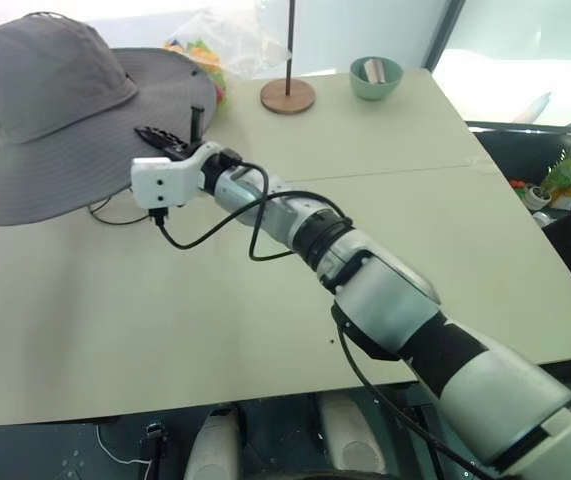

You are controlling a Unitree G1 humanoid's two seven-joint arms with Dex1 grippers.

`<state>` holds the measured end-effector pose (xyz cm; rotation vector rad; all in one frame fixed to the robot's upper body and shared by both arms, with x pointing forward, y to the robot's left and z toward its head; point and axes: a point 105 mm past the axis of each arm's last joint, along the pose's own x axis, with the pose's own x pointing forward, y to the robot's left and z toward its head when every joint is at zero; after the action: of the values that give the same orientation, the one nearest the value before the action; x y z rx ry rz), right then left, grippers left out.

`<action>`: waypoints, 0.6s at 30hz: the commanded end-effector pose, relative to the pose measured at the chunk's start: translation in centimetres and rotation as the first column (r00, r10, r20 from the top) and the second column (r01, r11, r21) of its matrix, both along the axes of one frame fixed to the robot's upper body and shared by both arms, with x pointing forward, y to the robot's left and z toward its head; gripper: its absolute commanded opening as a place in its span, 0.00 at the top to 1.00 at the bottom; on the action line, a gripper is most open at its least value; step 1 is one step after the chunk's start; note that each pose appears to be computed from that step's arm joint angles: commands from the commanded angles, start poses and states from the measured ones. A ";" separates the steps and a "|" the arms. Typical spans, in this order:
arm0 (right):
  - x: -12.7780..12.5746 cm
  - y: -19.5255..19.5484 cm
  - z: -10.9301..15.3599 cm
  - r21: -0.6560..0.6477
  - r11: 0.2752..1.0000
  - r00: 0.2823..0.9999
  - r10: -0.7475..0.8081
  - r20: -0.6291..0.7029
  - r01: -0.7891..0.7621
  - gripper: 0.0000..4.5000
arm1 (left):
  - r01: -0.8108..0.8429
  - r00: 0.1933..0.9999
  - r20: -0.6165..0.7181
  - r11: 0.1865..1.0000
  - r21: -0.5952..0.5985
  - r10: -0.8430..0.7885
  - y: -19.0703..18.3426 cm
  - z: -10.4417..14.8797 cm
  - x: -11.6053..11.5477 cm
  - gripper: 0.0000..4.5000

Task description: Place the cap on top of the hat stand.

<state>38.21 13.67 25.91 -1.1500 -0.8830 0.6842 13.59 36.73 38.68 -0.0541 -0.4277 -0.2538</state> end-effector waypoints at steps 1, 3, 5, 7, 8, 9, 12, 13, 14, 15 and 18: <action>-1.2 0.9 1.5 0.007 0.998 0.997 0.059 0.043 -0.059 0.71 | -0.003 1.000 0.003 0.999 0.050 0.002 -0.4 0.4 0.1 0.00; -1.3 0.9 1.5 0.005 0.998 0.997 0.066 0.047 -0.067 0.46 | -0.002 1.000 -0.020 0.998 0.064 0.003 -0.5 0.0 0.3 0.00; -1.4 0.9 1.7 0.009 0.997 0.996 0.071 0.047 -0.072 0.23 | -0.003 1.000 -0.031 0.998 0.069 0.005 -0.5 -0.3 0.4 0.00; -1.5 0.9 1.9 0.008 0.997 0.995 0.080 0.058 -0.081 0.01 | -0.008 0.999 -0.036 0.997 0.071 0.011 -0.3 -0.3 0.4 0.00; -1.6 0.8 1.9 0.006 0.996 0.994 0.088 0.057 -0.088 0.01 | -0.012 0.999 -0.038 0.997 0.073 0.015 -0.3 -0.4 0.4 0.00; -1.6 0.7 1.9 -0.002 0.995 0.994 0.097 0.057 -0.097 0.01 | -0.017 0.999 -0.042 0.997 0.074 0.020 -0.1 -0.5 0.4 0.00; -1.8 -0.1 1.7 -0.025 0.991 0.989 0.129 0.068 -0.128 0.01 | -0.027 0.998 -0.052 0.997 0.075 0.031 0.2 -0.7 0.4 0.00; -1.8 -0.6 1.6 -0.034 0.990 0.988 0.137 0.073 -0.134 0.01 | -0.032 0.998 -0.054 0.997 0.072 0.036 0.3 -0.8 0.4 0.00; -1.8 -1.0 1.5 -0.043 0.989 0.987 0.142 0.077 -0.139 0.01 | -0.037 0.998 -0.056 0.997 0.070 0.041 0.5 -0.8 0.5 0.00; -1.8 -1.5 1.3 -0.052 0.988 0.986 0.147 0.080 -0.143 0.01 | -0.043 0.997 -0.059 0.997 0.068 0.047 0.6 -1.0 0.5 0.00; -1.7 -4.2 0.4 -0.089 0.983 0.985 0.164 0.057 -0.159 0.01 | -0.068 0.995 -0.072 0.996 0.063 0.073 1.2 -1.4 0.4 0.00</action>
<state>37.53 9.83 25.09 -1.2089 -0.9567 0.8033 14.38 37.70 36.99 -0.0099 -0.3247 -0.2103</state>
